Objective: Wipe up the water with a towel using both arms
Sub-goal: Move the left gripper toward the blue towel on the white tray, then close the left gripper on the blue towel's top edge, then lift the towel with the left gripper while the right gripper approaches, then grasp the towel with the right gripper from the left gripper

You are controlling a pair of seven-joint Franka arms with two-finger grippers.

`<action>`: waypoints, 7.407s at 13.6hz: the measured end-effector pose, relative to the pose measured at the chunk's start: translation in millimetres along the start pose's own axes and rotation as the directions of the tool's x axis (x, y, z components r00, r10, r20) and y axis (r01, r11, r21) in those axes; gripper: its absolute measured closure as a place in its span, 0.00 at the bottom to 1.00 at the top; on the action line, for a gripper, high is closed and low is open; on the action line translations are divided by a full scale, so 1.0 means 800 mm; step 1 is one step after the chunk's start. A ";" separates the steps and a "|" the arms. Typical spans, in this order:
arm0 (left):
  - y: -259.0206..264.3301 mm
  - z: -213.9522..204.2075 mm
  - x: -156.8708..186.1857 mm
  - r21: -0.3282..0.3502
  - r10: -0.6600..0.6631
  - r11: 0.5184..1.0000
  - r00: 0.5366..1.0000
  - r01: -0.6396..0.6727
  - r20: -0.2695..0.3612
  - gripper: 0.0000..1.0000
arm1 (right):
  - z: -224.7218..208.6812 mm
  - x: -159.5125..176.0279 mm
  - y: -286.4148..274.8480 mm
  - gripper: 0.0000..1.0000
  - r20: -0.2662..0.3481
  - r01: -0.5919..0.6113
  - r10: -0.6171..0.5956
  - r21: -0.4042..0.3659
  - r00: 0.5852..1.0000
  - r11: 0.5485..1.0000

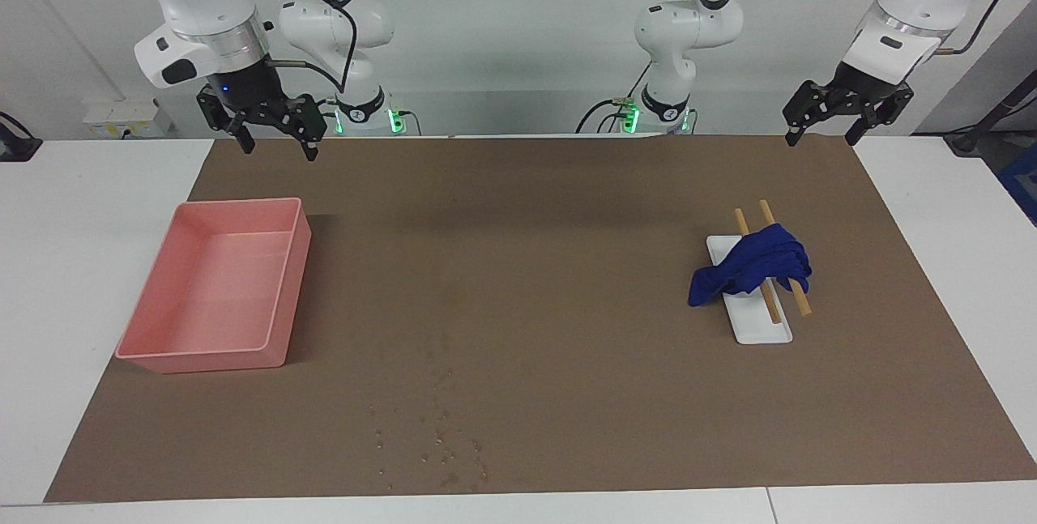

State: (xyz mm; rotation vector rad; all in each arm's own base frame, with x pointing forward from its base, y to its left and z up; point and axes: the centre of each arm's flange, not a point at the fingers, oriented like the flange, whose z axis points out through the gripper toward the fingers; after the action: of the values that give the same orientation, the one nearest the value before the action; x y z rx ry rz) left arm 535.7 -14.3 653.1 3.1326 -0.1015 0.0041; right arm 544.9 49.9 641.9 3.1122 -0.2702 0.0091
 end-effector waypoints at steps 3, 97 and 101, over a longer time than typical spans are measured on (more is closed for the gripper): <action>0.002 0.000 0.000 -0.001 0.002 1.000 1.000 -0.002 -0.002 0.00 | 0.000 0.000 -0.001 0.00 0.000 0.001 -0.001 0.000 1.000 1.000; 0.335 0.022 0.018 -0.163 -0.738 -0.198 -0.037 0.967 0.674 0.93 | 0.016 -0.065 -0.326 0.00 0.396 -0.841 0.744 0.308 0.539 0.445; 0.354 0.025 -0.001 -0.137 -0.749 -0.150 -0.022 0.979 0.662 0.93 | 0.019 -0.053 -0.335 0.00 0.425 -0.871 0.770 0.349 0.476 0.346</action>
State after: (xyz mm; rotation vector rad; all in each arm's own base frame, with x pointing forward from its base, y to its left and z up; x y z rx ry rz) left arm 516.3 -297.2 634.8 1.7077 1.7671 -0.5168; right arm 549.4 321.3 621.9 2.9604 -2.1960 -0.2398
